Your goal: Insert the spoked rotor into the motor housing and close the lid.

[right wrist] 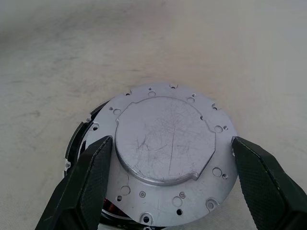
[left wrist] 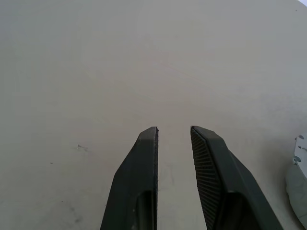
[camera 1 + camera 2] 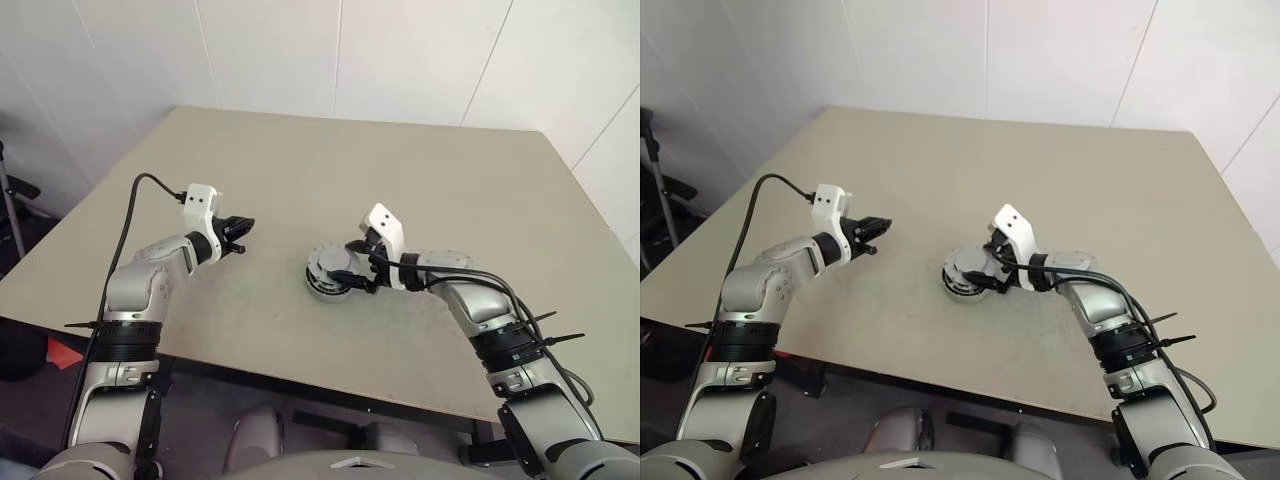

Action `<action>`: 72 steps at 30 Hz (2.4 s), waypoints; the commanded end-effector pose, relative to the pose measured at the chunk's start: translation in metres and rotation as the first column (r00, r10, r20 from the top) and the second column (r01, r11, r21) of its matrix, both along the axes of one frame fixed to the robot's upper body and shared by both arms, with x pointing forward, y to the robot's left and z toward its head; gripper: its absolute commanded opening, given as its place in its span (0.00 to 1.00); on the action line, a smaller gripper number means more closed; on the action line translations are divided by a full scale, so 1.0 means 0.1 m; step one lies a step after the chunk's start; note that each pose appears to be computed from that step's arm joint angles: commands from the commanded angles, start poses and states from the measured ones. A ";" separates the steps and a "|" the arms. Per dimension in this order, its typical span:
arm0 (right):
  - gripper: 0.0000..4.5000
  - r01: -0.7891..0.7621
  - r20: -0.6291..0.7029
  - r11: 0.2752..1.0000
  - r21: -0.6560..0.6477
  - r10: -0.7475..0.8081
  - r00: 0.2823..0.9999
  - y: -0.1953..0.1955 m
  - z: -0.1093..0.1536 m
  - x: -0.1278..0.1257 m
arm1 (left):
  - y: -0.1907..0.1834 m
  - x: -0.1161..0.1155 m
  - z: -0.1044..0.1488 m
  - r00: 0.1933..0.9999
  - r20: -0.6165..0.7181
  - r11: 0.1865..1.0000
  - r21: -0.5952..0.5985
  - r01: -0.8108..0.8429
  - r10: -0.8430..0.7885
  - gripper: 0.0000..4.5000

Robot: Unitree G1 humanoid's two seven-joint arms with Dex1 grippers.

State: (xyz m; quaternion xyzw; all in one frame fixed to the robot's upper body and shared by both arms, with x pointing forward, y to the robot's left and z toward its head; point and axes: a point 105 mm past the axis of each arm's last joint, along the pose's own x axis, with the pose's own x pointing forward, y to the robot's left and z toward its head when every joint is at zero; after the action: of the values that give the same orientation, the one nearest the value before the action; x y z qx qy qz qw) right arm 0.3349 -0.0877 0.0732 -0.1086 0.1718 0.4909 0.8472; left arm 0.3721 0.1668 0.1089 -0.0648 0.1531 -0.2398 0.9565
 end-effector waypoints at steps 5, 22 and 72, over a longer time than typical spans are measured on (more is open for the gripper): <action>0.99 -0.014 0.017 1.000 0.013 0.014 1.000 0.01 0.05 0.02 | 0.05 0.03 0.15 0.998 0.061 1.000 0.009 -0.013 0.012 0.26; 0.68 -0.034 0.014 0.999 0.003 0.034 0.999 -0.03 0.04 0.00 | 0.08 0.07 0.11 0.998 0.051 1.000 0.018 -0.025 0.024 0.26; 1.00 -0.061 0.016 0.996 0.069 0.060 0.998 0.28 0.18 0.08 | 0.05 0.01 0.02 1.000 0.023 0.999 0.042 -0.013 0.012 0.26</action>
State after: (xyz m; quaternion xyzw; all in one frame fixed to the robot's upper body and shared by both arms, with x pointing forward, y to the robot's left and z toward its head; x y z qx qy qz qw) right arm 0.3375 -0.0638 0.0768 -0.0761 0.1738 0.5190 0.8335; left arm 0.3720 0.1710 0.0964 -0.0537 0.1696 -0.2300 0.9568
